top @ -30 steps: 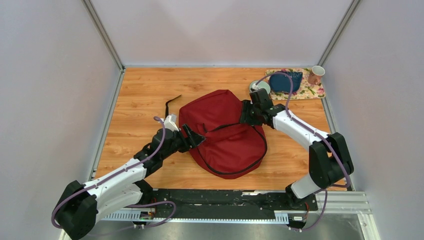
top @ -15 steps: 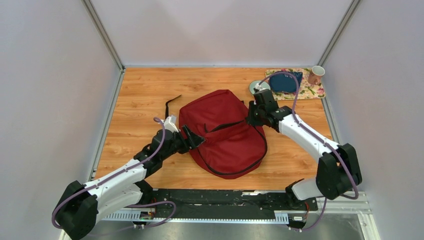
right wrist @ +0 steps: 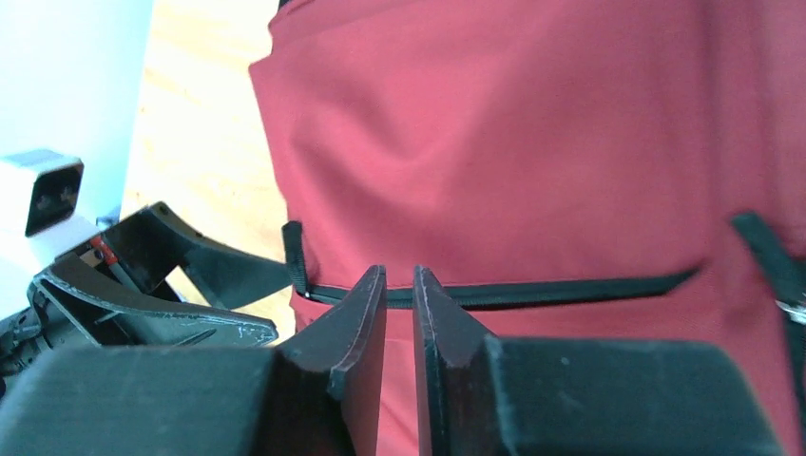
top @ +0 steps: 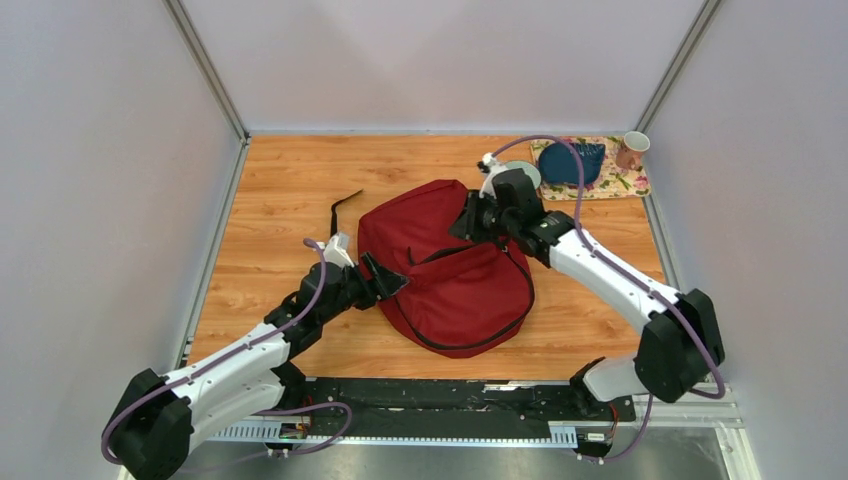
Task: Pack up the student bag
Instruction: Adjust the student bag at the center of the board.
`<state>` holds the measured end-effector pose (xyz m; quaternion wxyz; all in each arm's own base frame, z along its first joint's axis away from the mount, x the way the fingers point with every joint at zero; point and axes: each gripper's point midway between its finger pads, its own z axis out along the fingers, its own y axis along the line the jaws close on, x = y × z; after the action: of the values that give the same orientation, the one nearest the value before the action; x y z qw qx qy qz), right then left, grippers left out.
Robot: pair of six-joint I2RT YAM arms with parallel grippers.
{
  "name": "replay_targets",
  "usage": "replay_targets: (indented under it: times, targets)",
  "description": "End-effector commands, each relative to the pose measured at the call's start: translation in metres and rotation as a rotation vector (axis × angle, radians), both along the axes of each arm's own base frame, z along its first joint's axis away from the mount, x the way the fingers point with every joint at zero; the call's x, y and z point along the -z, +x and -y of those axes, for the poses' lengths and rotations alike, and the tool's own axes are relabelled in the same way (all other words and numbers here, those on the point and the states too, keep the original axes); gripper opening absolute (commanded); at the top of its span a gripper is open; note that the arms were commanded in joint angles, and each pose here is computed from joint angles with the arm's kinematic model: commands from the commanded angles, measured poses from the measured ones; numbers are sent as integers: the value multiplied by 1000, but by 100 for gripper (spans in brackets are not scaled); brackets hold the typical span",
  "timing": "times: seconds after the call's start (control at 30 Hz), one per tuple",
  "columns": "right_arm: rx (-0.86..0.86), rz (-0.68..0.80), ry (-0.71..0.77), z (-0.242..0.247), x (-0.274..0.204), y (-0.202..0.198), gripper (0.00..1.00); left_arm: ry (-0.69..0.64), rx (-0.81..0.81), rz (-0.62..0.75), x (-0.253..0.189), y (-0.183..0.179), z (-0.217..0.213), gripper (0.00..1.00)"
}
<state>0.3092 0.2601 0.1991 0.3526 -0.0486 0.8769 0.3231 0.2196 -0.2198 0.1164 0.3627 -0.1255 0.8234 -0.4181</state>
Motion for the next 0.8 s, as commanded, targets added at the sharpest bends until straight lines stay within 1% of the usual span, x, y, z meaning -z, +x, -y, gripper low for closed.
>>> replay_targets:
  times: [0.0,0.07,0.13,0.2,0.47,0.57,0.77]
  targets:
    - [-134,-7,71,-45,-3,-3,19,-42,-6,33,-12,2,1,81]
    - [-172,-27,99,-60,3,-7,16,-45,-14,37,-13,3,0,81]
    - [-190,-80,67,-67,22,-11,13,-49,-20,38,-13,2,-1,81]
    - [-172,-103,26,-66,38,-12,12,-52,-23,40,-13,3,-2,81]
    - [-144,-128,-116,-46,67,-23,8,-74,-33,39,-13,4,-2,81]
    - [-118,-95,-125,-41,57,-19,7,-84,-25,33,-12,3,0,81]
    - [-113,12,-12,-48,5,-14,8,-89,-25,31,-13,2,0,81]
